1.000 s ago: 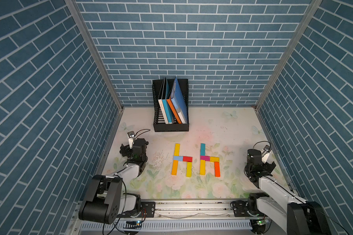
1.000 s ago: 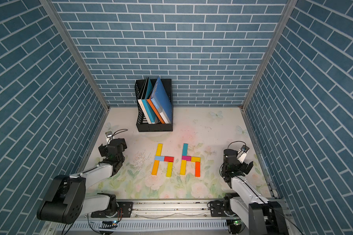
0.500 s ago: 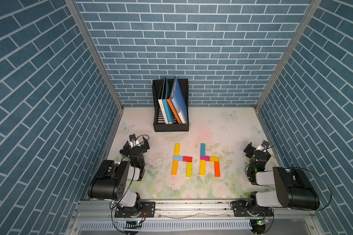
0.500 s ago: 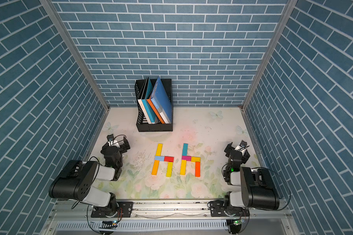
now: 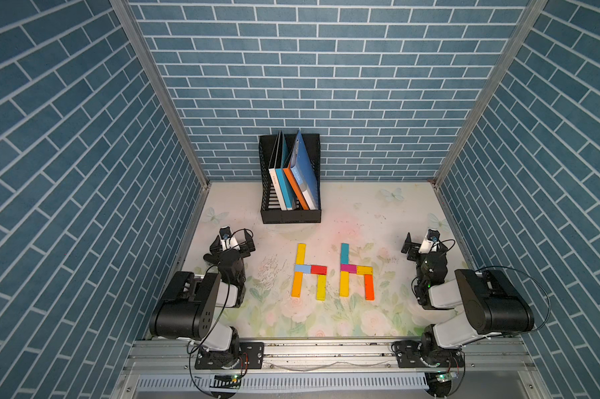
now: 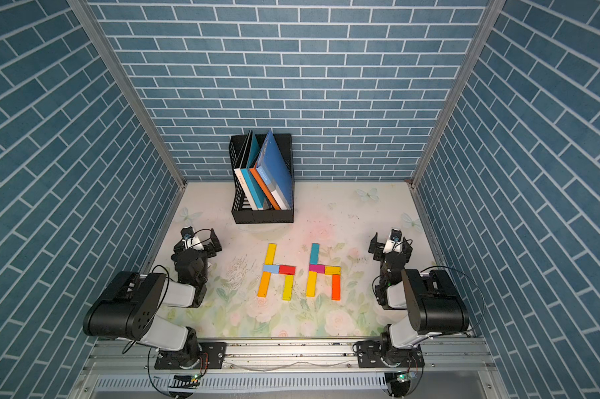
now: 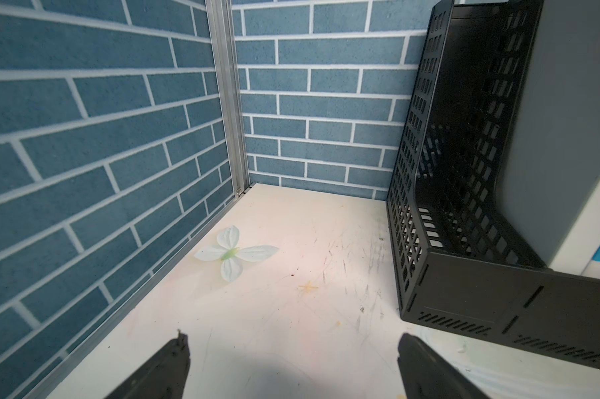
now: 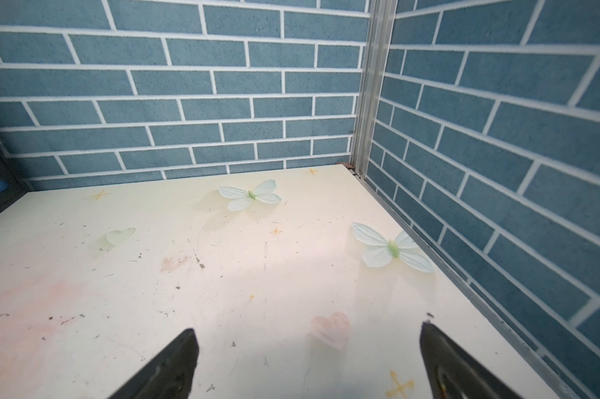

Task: Assemble the letter h with building blocks
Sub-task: Reset both arms

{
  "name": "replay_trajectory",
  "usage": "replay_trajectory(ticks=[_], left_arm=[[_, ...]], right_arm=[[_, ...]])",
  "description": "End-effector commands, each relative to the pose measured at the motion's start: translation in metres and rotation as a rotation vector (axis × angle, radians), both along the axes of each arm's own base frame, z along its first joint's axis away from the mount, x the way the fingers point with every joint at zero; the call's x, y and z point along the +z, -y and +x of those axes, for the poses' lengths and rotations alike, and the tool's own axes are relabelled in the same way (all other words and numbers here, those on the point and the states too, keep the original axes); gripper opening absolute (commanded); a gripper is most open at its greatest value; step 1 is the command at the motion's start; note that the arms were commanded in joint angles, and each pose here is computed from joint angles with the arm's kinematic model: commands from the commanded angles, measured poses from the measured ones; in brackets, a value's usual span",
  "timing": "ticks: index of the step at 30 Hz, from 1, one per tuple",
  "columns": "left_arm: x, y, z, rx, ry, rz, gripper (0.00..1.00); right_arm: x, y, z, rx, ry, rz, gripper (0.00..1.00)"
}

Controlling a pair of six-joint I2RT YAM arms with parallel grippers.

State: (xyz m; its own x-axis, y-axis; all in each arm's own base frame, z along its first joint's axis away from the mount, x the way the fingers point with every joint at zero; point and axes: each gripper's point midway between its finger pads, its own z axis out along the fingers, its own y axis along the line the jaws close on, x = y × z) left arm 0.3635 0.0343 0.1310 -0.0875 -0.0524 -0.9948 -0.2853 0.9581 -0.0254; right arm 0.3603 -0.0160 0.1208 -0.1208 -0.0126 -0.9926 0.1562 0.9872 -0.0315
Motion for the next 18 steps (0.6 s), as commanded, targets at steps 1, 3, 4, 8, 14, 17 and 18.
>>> replay_trajectory(ticks=[1,3,4,8,14,17,18], left_arm=[[0.0028,0.0015,-0.0012,-0.006,0.010,0.021,1.00],[0.0030,0.0052,-0.0001,-0.026,0.008,0.027,1.00],[0.0031,0.0055,0.0001,-0.027,0.008,0.026,1.00],[0.0029,0.0054,0.0001,-0.026,0.008,0.026,1.00],[0.0028,0.0055,0.0000,-0.027,0.008,0.026,1.00],[0.0034,0.0056,0.0003,-0.027,0.010,0.026,0.99],[0.0029,0.0058,0.0007,-0.029,0.007,0.026,1.00]], right_arm=[[0.0112,-0.0069,0.0049,0.036,0.034,-0.036,1.00],[0.0093,-0.0090,0.0067,0.048,0.022,-0.038,0.99],[0.0098,-0.0093,0.0068,0.051,0.027,-0.040,0.99],[0.0100,-0.0090,0.0071,0.049,0.025,-0.040,0.99],[0.0094,-0.0089,0.0070,0.049,0.023,-0.041,0.99],[0.0075,-0.0106,0.0105,0.056,0.012,-0.038,0.99],[0.0066,-0.0104,0.0121,0.062,0.005,-0.032,0.99]])
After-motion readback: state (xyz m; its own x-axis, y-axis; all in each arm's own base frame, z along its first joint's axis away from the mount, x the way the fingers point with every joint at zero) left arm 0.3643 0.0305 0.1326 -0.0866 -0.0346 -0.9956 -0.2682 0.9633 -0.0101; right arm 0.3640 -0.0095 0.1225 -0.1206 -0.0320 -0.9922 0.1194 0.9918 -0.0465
